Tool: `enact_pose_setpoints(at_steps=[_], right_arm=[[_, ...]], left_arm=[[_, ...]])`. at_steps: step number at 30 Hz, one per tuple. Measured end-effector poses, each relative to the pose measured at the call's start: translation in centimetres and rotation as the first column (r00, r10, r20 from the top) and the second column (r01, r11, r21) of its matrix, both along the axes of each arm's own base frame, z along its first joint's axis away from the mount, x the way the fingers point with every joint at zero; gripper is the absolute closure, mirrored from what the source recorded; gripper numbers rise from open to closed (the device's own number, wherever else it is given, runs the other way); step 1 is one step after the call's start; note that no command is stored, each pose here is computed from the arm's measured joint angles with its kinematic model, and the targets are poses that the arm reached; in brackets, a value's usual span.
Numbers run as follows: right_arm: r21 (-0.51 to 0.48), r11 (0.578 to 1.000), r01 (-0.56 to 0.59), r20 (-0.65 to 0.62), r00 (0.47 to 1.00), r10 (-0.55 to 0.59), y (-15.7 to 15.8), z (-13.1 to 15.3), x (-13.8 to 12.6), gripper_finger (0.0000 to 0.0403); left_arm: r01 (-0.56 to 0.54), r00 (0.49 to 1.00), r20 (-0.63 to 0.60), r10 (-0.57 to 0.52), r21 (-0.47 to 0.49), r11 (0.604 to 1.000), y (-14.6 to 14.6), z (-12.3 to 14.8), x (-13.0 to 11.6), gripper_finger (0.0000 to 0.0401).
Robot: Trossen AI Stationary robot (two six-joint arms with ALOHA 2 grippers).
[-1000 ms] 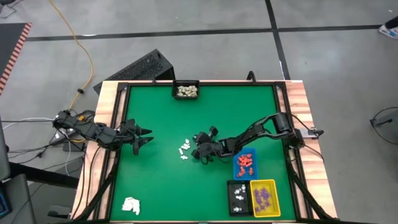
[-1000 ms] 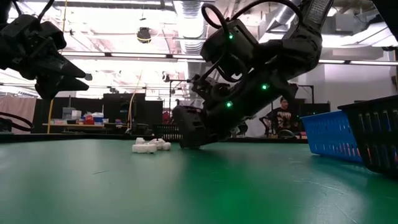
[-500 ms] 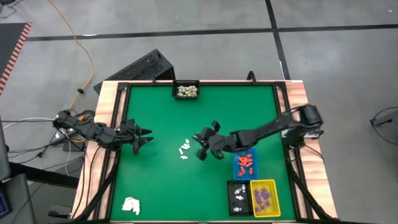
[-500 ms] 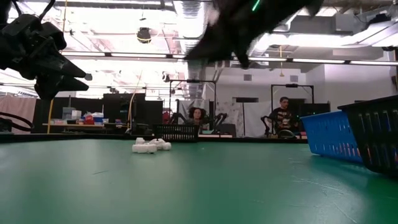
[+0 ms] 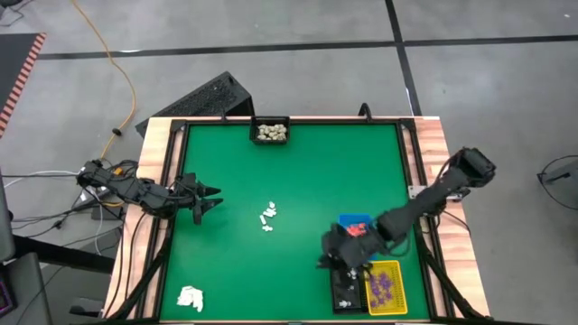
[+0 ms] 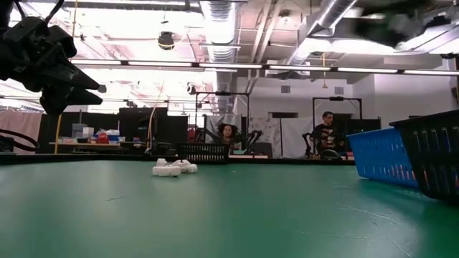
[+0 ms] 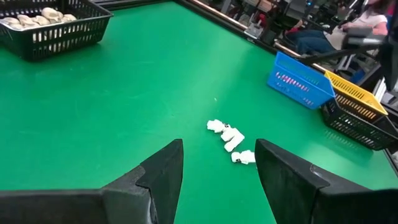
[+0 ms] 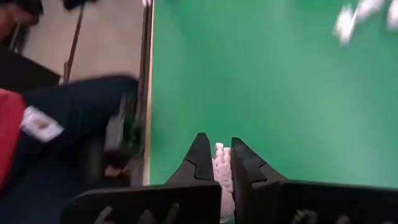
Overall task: Sort Halloween decoration
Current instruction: Put the white skeleton toy into the bottom black bin
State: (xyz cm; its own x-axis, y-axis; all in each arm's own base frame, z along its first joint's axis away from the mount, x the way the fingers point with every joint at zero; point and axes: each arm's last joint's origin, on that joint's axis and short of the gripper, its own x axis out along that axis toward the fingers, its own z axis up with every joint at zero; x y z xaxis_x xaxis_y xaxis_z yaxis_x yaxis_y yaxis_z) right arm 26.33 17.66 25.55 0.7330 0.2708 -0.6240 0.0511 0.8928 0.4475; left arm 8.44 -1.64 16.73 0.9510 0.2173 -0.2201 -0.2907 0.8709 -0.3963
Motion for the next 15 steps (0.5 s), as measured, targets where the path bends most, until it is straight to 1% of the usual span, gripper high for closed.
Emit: enact_pose_setpoints(at_steps=[4, 6, 8, 11, 15], right_arm=[[0.071, 0.996, 0.062, -0.158, 0.986, -0.050, 1.9, -0.9, -2.4, 0.0389], [0.088, 0.991, 0.104, -0.205, 0.975, -0.084, 2.4, -1.1, -3.2, 0.0389], [0.089, 0.986, 0.139, -0.245, 0.963, -0.114, 2.8, -1.5, -3.7, 0.0389], [0.069, 0.984, 0.162, -0.290, 0.947, -0.136, 3.3, -2.3, -4.1, 0.0386], [0.055, 0.983, 0.177, -0.310, 0.939, -0.152, 3.5, -3.1, -3.9, 0.0359]], left_arm=[[-0.004, 1.000, -0.002, 0.004, 0.007, 1.000, 0.0, 0.0, 0.0, 0.0212], [-0.004, 1.000, -0.003, 0.004, 0.012, 1.000, 0.0, 0.0, 0.0, 0.0212], [-0.011, 1.000, -0.003, 0.011, 0.017, 1.000, 0.0, 0.0, 0.0, 0.0212], [-0.024, 1.000, -0.002, 0.025, 0.022, 0.999, 0.1, 0.0, 0.0, 0.0212], [-0.026, 1.000, -0.002, 0.026, 0.023, 0.999, 0.1, 0.0, 0.0, 0.0212]])
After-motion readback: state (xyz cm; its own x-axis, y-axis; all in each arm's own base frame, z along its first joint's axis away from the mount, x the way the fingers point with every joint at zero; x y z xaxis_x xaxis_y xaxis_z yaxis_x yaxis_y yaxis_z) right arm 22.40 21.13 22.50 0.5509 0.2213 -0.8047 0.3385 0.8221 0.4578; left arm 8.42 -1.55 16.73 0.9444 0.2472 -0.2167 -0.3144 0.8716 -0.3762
